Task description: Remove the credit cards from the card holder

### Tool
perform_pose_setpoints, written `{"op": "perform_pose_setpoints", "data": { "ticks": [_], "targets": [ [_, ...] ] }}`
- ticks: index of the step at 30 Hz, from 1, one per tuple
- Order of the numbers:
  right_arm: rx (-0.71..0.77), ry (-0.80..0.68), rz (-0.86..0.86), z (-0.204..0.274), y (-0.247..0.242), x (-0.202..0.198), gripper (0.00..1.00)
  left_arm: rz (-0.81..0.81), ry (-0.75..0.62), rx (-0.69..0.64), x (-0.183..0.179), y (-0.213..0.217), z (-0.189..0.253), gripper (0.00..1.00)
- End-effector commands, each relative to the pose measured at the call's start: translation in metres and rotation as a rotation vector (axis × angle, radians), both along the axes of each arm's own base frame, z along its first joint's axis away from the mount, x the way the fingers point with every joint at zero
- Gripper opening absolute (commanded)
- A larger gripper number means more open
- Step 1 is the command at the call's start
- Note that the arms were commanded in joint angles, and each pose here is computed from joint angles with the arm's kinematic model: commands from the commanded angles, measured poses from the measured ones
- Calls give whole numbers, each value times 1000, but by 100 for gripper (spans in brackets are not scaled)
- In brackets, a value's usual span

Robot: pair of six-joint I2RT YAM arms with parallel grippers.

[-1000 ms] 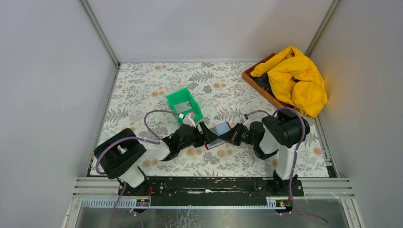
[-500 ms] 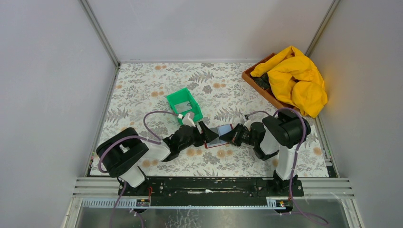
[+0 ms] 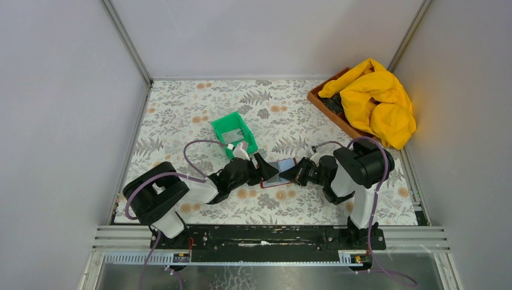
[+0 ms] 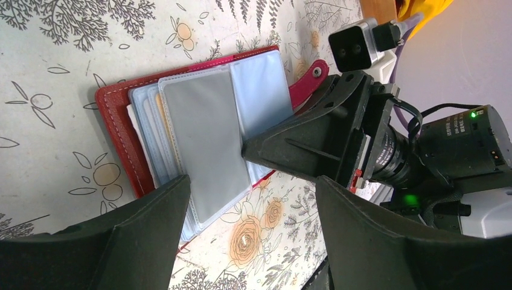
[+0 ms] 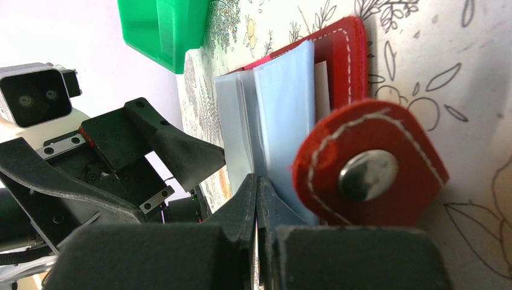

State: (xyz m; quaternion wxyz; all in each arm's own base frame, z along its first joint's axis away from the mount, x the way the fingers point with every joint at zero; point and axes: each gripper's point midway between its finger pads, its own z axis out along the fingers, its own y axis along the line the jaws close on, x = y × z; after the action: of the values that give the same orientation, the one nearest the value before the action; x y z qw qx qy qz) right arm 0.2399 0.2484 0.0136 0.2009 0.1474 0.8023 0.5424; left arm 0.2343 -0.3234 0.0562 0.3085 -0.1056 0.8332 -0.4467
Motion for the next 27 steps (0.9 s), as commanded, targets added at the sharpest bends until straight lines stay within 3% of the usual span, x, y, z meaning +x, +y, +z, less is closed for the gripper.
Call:
{"op": "perform_pose_setpoints", "data": {
  "ticks": [1,27],
  "targets": [
    [26,-4,99,2,9,-18,0,-84,-73,-122,-4,-35,47,82],
    [41,4,106,0,10,-20,0,-129,-125,-175,-8,-53,83,82]
  ]
}}
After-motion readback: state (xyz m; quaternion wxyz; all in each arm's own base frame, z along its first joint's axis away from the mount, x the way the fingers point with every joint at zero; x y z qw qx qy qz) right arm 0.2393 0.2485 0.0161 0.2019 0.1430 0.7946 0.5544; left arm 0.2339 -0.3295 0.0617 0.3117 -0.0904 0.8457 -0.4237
